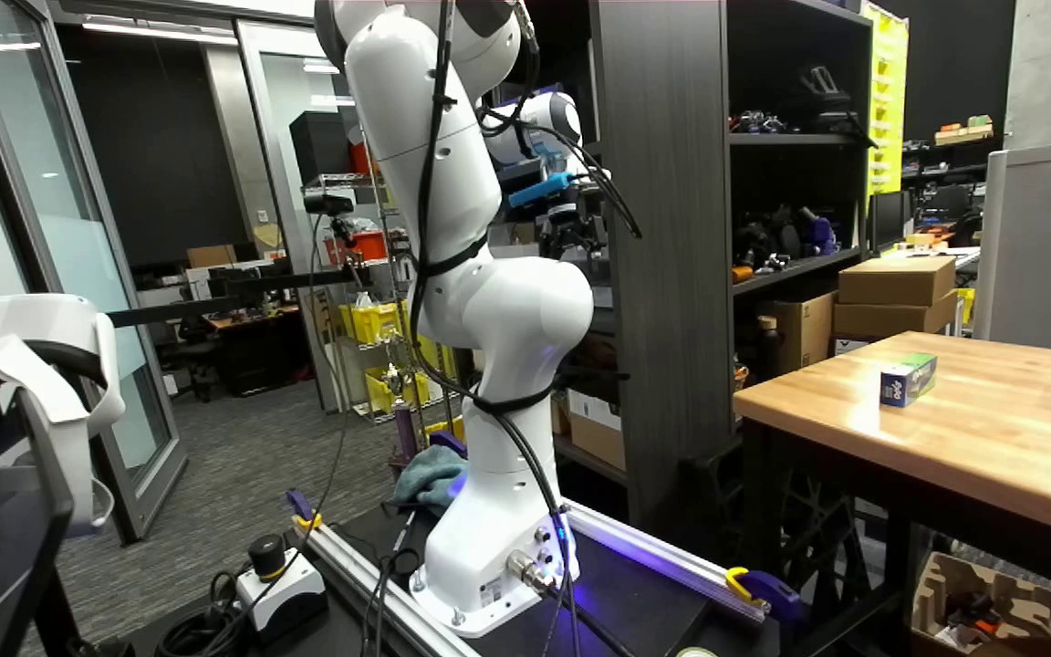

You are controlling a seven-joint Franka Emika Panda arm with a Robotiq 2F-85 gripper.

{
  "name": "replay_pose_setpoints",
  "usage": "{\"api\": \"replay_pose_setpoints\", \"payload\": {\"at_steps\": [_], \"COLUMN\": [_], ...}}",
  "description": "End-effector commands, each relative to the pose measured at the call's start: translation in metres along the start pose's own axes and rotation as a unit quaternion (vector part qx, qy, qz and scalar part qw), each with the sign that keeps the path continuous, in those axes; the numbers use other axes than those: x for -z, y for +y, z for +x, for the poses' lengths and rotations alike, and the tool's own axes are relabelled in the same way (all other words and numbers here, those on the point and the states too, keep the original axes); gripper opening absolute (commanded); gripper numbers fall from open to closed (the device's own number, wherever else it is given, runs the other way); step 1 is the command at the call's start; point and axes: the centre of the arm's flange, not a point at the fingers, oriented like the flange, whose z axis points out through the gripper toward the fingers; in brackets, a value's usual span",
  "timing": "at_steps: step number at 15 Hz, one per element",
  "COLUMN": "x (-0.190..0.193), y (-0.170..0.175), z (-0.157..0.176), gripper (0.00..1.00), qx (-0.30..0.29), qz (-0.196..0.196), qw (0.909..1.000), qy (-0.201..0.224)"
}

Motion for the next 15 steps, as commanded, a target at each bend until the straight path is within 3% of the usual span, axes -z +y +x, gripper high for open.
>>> {"api": "replay_pose_setpoints", "payload": {"at_steps": [1,10,15], "x": [0.0,0.006,0.013], "y": [-0.002,0.021,0.059], "z": [0.001,0.032,0.042], "gripper": [1.0,1.0,1.0], "qx": [-0.004,-0.1,-0.158], "qz": [-0.002,0.018,0.005], "qw": [1.0,0.9942,0.9859], "qy": [0.0,0.036,0.055]}}
